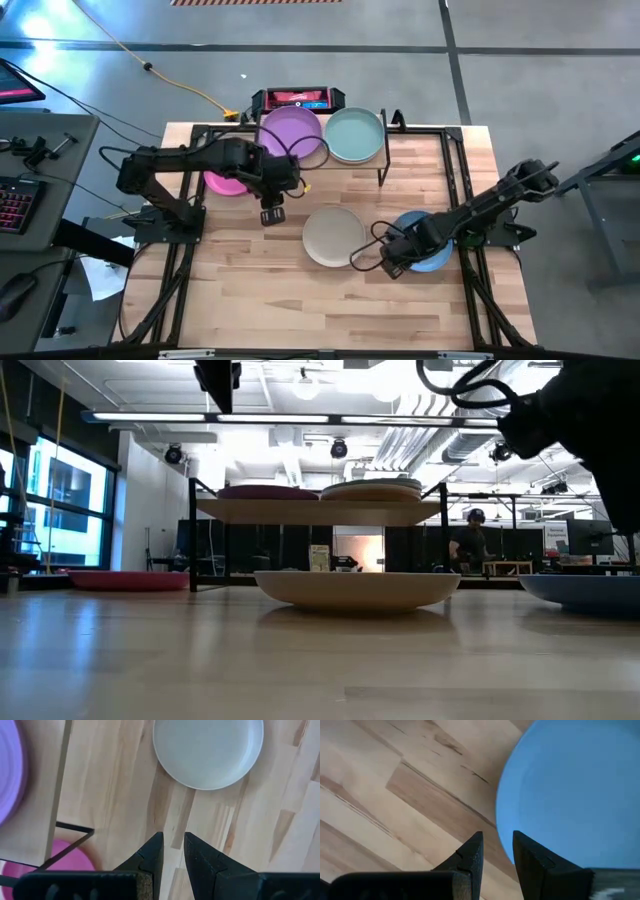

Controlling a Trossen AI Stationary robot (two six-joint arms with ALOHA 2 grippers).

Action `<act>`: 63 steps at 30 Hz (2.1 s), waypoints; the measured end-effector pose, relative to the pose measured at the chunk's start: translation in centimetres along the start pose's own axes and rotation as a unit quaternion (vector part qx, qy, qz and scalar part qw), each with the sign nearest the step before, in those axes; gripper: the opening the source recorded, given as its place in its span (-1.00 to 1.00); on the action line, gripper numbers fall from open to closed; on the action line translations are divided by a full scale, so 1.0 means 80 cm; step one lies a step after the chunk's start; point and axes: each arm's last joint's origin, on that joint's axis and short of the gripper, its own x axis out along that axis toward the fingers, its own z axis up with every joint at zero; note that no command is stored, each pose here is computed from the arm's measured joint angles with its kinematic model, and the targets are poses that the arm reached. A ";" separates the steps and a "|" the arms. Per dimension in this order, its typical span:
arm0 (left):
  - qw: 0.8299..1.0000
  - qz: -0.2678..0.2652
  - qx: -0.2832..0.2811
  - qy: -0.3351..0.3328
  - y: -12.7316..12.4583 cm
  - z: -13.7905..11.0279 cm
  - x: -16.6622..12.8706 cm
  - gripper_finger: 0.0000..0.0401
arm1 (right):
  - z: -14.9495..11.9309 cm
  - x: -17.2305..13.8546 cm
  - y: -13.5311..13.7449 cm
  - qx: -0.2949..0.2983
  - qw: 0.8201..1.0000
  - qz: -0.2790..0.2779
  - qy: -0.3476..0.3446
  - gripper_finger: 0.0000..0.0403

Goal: Place and stack plates onto a shelf
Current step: Stack the blue plate on top of the purple plate on the shelf

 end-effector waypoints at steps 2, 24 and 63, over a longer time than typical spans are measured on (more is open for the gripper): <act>1.000 0.005 -0.002 -0.002 -0.005 -0.001 0.000 -0.67 | -0.002 0.006 -0.001 -0.004 1.000 0.005 -0.001 -0.58; 1.000 0.013 -0.004 -0.006 -0.021 -0.005 -0.001 -0.67 | 0.000 0.045 0.000 -0.009 1.000 -0.008 -0.009 -0.58; 1.000 0.014 0.006 -0.003 -0.020 -0.005 -0.001 -0.67 | 0.004 -0.002 0.034 -0.021 0.995 -0.098 0.002 -1.00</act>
